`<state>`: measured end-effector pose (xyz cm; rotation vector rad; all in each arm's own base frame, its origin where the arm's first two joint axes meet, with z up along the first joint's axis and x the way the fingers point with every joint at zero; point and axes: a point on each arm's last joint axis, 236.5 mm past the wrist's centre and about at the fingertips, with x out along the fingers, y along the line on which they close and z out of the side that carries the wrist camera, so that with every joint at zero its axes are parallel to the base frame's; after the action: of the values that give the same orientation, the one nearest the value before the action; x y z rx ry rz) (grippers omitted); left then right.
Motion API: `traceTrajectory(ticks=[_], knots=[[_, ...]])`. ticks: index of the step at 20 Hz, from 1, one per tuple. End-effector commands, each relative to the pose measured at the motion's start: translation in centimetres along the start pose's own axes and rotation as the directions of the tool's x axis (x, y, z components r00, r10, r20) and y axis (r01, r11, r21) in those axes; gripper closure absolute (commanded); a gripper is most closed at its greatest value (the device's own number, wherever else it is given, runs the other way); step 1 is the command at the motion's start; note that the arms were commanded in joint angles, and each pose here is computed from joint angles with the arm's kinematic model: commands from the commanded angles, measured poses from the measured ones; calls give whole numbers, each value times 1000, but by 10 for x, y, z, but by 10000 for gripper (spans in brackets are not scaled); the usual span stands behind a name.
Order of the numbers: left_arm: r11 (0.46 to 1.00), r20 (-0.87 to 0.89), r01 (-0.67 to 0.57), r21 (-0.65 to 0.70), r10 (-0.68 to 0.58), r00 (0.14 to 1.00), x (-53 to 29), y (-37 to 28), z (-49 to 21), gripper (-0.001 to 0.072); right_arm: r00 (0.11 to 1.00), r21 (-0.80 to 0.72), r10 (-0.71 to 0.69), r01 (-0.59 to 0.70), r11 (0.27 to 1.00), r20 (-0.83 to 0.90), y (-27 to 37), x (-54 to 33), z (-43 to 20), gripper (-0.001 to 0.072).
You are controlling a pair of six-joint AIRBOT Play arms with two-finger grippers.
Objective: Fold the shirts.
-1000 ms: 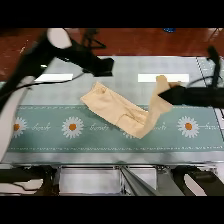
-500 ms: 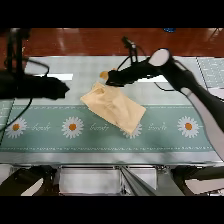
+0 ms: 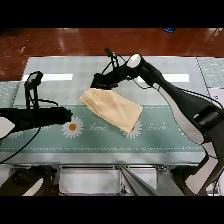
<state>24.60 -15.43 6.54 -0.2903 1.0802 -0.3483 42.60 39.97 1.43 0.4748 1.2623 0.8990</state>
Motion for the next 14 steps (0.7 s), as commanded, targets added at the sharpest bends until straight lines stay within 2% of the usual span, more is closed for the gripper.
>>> traceTrajectory(ticks=[1,3,5,7,8,10,12,14], knots=[[1000,31,1,-23,-1,1000,10,4,5,688,995,-4,-27,27,1000,-95,-11,-70,-12,310],[1000,40,-1,-23,2,999,12,5,8,688,970,-32,-232,230,973,-67,-39,-144,-14,309],[1000,31,-4,-26,5,999,15,6,7,688,873,-13,-487,487,873,34,-73,-225,-25,309],[1000,27,-6,-26,6,1000,16,6,7,688,747,112,-647,637,762,152,-101,-280,-52,309],[1000,25,-6,-26,7,1000,17,6,6,688,698,198,-687,658,727,205,-115,-292,-71,309],[1000,25,-5,-26,6,1000,17,6,6,688,654,379,-701,595,709,284,-141,-285,-117,310],[1000,24,-3,-27,4,1000,17,6,6,688,700,540,-650,439,718,296,-163,-246,-165,309],[1000,24,-3,-27,4,1000,17,6,6,688,793,640,-555,293,711,253,-172,-197,-203,310]])
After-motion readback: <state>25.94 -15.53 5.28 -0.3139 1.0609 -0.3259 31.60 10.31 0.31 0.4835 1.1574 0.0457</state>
